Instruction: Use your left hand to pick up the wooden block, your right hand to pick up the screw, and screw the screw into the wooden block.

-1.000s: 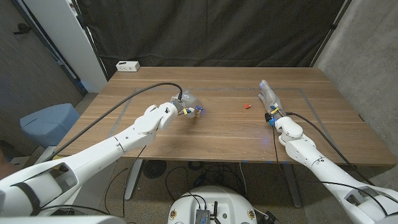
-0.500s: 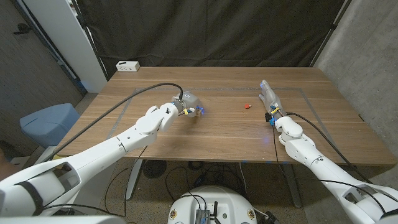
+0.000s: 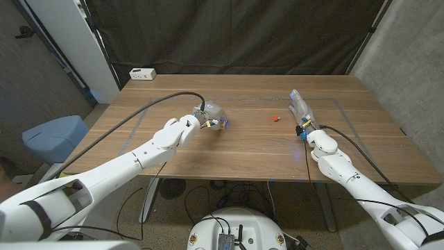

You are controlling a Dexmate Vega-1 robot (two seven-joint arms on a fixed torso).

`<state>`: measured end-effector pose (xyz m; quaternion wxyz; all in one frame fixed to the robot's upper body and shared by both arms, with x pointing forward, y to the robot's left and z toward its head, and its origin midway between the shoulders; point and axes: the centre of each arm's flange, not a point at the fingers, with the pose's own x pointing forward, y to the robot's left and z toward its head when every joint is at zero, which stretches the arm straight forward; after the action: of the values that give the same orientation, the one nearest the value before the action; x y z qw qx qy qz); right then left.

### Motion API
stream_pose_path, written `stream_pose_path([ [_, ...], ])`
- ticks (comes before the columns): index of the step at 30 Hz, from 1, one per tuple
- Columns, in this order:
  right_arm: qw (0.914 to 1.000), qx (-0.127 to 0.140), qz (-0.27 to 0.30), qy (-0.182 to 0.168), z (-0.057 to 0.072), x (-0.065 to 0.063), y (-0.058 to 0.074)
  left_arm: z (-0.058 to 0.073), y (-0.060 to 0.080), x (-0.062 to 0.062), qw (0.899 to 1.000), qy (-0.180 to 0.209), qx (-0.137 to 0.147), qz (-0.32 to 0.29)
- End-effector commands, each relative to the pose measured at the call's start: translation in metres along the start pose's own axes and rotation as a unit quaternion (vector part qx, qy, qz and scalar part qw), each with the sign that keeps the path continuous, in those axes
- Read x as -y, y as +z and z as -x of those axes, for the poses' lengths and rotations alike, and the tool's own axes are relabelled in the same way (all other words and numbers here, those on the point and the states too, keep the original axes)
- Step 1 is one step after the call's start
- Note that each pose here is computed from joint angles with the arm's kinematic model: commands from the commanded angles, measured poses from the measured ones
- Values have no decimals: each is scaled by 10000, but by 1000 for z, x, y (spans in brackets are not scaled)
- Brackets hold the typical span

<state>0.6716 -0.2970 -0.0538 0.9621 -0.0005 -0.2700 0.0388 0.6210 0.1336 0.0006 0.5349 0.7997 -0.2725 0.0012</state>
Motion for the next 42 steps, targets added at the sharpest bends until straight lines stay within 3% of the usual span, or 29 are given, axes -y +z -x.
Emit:
stream_pose_path([
  [1,10000,-26,-4,8,-2,1,-1,-3,1,0,9999,83,-23,61],
  [13,10000,-20,-15,26,-1,1,-1,0,3,-3,9996,251,-64,102],
  [26,10000,19,35,91,-1,-3,3,10,-5,-12,9983,531,-209,133],
  [42,9994,89,298,162,1,-7,18,17,-15,-20,9915,933,-518,740],
])
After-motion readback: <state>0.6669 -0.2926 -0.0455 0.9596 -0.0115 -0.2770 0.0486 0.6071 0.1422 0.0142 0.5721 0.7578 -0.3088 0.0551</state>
